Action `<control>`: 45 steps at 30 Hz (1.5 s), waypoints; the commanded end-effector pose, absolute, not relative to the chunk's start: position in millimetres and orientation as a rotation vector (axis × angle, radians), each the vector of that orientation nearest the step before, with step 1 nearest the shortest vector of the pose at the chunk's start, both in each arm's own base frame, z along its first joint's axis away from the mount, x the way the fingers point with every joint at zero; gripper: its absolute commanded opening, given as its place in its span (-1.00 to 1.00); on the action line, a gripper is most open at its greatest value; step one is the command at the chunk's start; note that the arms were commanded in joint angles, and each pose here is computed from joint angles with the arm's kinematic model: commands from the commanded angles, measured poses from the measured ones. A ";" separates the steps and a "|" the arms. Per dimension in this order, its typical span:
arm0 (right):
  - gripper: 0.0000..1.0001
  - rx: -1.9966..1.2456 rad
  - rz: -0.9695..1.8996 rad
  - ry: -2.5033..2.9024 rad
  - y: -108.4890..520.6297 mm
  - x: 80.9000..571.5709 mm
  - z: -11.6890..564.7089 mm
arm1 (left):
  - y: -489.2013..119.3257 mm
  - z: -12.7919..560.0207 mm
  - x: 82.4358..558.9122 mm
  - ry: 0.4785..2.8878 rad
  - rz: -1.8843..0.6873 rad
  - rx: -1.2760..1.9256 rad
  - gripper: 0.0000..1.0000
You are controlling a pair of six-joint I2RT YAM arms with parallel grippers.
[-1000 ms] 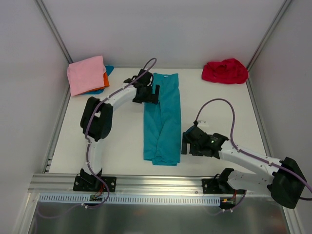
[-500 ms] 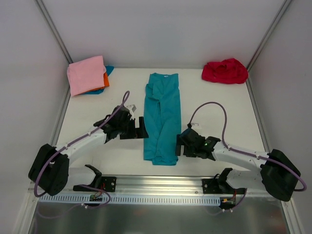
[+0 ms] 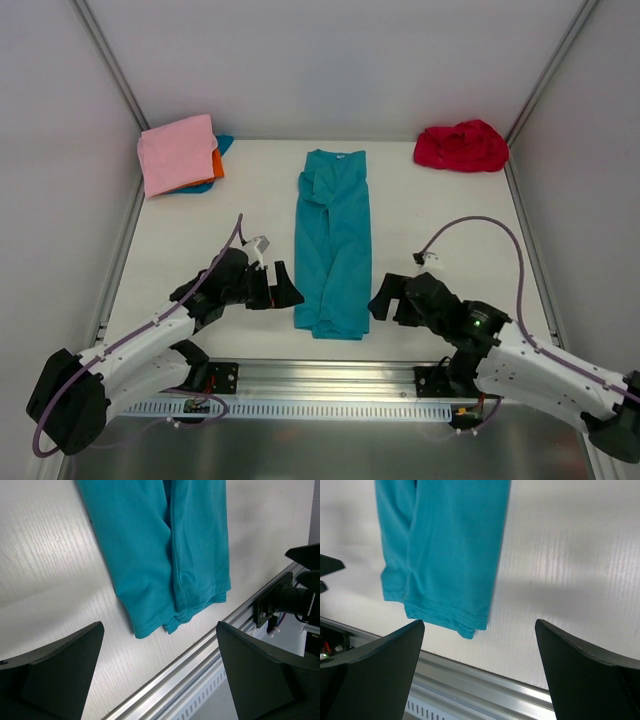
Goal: Fold and stack the t-shirts
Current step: Grab the bottom of the folded rectangular tshirt with both arms
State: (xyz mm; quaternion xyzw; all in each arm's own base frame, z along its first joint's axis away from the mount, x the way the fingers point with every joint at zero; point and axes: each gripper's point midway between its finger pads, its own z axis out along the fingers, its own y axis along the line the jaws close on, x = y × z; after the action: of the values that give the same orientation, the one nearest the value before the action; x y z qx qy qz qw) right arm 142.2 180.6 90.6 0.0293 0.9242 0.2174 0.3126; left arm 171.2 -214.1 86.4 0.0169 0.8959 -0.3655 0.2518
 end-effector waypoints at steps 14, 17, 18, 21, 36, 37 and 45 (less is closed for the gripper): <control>0.95 0.220 0.583 2.554 163.9 114.7 22.5 | -230.1 68.8 149.5 2.380 -1.157 0.058 0.94; 0.95 0.232 0.641 2.551 173.2 115.0 17.4 | -228.4 62.7 146.4 2.372 -1.166 0.059 0.94; 0.95 0.233 0.647 2.555 174.2 114.3 16.0 | -227.1 58.4 144.4 2.382 -1.166 0.048 0.94; 0.95 0.237 0.676 2.550 178.7 114.4 14.9 | -227.7 54.5 141.4 2.379 -1.191 0.039 0.93; 0.91 0.295 0.715 2.587 178.3 103.0 -6.5 | -239.1 35.6 135.5 2.394 -1.271 0.040 0.93; 0.88 0.301 0.723 2.588 180.0 102.5 -7.2 | -240.5 35.1 135.5 2.396 -1.275 0.043 0.93; 0.87 0.268 0.730 2.627 193.4 94.9 -13.7 | -249.3 25.2 130.5 2.436 -1.292 0.045 0.91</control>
State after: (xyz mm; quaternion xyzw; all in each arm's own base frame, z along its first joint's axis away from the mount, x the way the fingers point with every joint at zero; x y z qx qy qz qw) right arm 122.7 226.1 38.1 0.1031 0.8951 0.3523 0.2532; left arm 142.9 -254.3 44.5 0.0170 0.8505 -0.4785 0.2179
